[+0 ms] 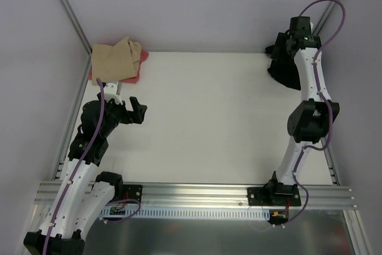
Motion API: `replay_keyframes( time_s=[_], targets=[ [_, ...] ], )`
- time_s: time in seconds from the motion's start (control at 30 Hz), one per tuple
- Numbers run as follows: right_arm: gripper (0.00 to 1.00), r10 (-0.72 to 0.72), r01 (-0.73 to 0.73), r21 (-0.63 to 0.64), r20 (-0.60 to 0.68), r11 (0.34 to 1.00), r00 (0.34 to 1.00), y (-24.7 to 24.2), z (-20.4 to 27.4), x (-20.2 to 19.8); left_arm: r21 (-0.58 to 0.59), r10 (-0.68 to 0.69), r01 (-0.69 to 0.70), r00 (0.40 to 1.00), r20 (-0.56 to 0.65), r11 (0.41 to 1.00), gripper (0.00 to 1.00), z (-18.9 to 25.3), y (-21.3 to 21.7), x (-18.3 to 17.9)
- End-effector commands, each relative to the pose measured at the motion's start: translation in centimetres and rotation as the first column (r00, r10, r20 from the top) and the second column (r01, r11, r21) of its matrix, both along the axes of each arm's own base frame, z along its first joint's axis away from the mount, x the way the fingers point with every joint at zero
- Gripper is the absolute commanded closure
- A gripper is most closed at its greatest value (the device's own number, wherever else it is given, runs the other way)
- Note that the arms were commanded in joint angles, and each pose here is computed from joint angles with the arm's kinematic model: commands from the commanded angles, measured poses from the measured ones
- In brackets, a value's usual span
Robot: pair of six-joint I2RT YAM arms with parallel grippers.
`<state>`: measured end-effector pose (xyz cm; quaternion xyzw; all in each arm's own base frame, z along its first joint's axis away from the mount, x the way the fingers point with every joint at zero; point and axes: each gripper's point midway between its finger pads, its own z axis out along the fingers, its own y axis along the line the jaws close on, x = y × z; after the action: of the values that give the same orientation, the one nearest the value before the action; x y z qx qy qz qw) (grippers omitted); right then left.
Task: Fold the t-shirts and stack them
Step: Grab crumpled tshirt from the corner of the board with the right arm
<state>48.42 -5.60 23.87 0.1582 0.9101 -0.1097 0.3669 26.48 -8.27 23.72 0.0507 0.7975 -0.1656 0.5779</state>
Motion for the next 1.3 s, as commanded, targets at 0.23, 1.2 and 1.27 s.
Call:
replay_keyframes(
  time_s=[0.23,1.2,1.27],
  targets=[
    [0.0,0.014,-0.01,0.196,-0.019,0.981,1.0,-1.6,-6.2,6.9,-0.009,-0.039,0.04,0.997,0.065,0.999,0.01,2.7,-0.7,-0.2],
    [0.99,-0.185,0.152,0.211,0.148,0.966,0.971,-8.4,-13.3,14.4,0.003,-0.045,0.045,0.998,0.037,0.999,0.01,2.4,-0.7,-0.2],
    [0.99,-0.174,0.14,0.221,0.139,0.965,0.975,-8.1,-13.8,14.2,0.003,-0.045,0.045,0.998,0.034,0.999,0.01,2.4,-0.7,-0.1]
  ],
)
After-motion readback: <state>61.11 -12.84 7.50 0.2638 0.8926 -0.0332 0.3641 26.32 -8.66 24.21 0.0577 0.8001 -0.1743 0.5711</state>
